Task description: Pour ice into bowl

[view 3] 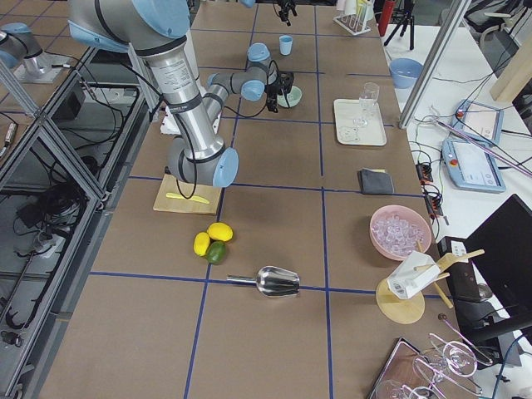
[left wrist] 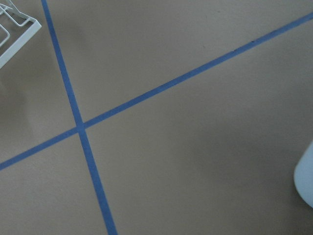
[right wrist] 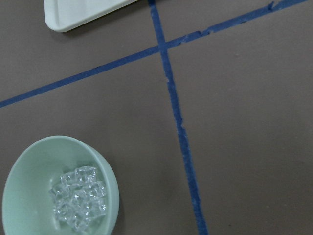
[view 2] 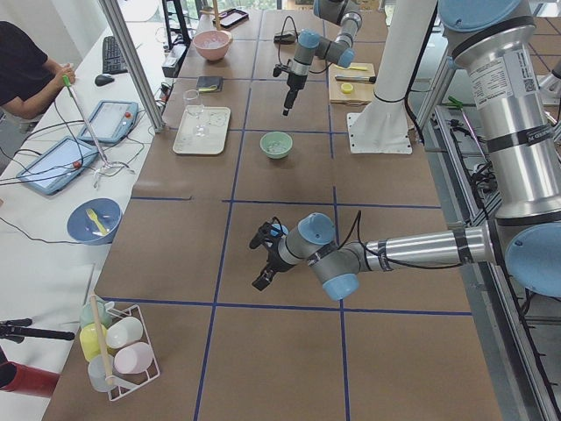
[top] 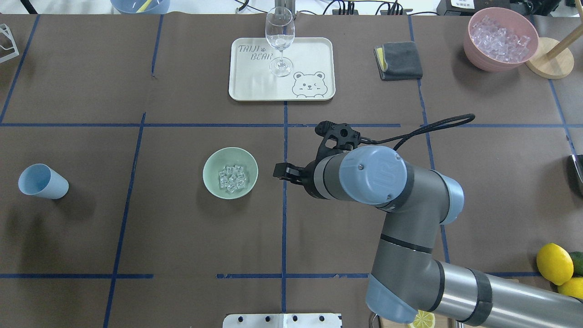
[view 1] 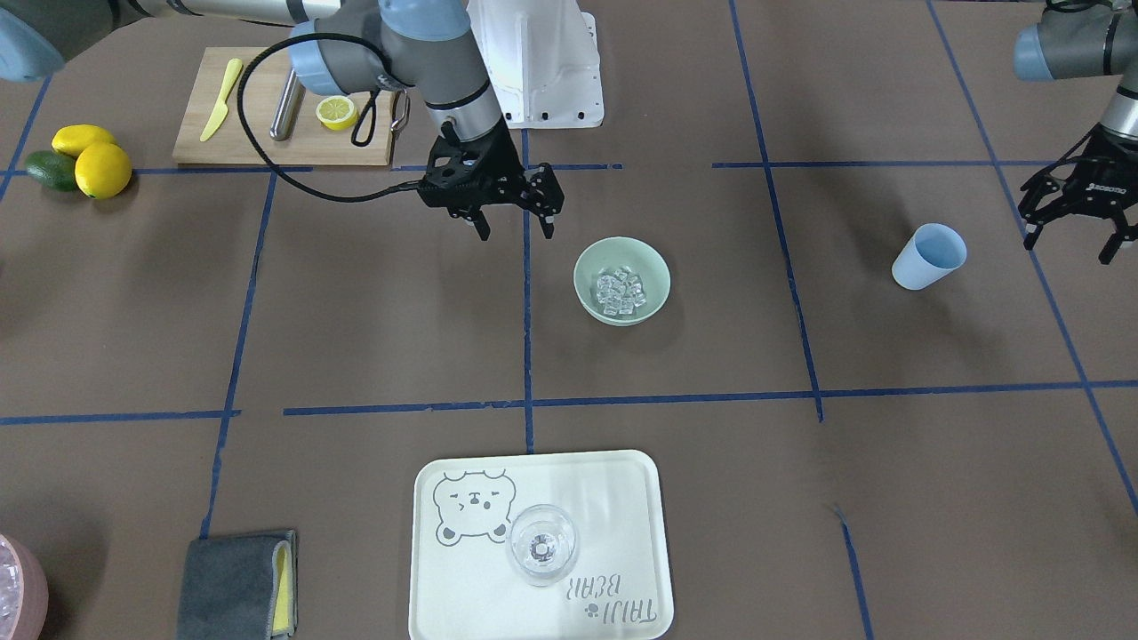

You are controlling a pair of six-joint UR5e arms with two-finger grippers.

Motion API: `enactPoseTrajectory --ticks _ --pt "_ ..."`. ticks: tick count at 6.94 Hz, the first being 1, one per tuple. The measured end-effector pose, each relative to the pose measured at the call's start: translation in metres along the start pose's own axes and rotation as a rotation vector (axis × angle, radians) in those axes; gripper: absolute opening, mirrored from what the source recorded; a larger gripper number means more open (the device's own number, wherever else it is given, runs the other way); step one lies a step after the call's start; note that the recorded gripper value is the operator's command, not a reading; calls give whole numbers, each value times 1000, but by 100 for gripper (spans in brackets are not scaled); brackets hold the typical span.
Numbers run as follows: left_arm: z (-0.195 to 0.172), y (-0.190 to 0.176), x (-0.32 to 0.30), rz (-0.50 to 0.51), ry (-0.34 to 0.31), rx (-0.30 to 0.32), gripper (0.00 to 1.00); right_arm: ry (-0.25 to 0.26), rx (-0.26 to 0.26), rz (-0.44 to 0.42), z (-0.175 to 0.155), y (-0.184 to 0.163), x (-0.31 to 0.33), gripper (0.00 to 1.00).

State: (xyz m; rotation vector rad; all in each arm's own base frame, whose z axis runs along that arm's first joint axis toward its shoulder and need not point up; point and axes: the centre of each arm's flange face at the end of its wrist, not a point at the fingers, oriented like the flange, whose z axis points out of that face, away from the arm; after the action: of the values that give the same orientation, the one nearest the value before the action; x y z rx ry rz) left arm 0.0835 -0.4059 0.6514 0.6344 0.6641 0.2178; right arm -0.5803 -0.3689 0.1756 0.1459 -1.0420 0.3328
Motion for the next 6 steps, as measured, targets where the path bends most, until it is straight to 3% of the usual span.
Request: enactPoseTrajectory --ticks 2,5,6 --pt "-12 -75 -36 30 -5 -29 100 38 1 9 31 3 -51 79" --pt "-20 -95 -47 51 -11 -35 100 92 3 60 63 3 -79 77" --pt "-22 -96 -47 52 -11 -33 100 111 -1 60 71 3 -76 58"
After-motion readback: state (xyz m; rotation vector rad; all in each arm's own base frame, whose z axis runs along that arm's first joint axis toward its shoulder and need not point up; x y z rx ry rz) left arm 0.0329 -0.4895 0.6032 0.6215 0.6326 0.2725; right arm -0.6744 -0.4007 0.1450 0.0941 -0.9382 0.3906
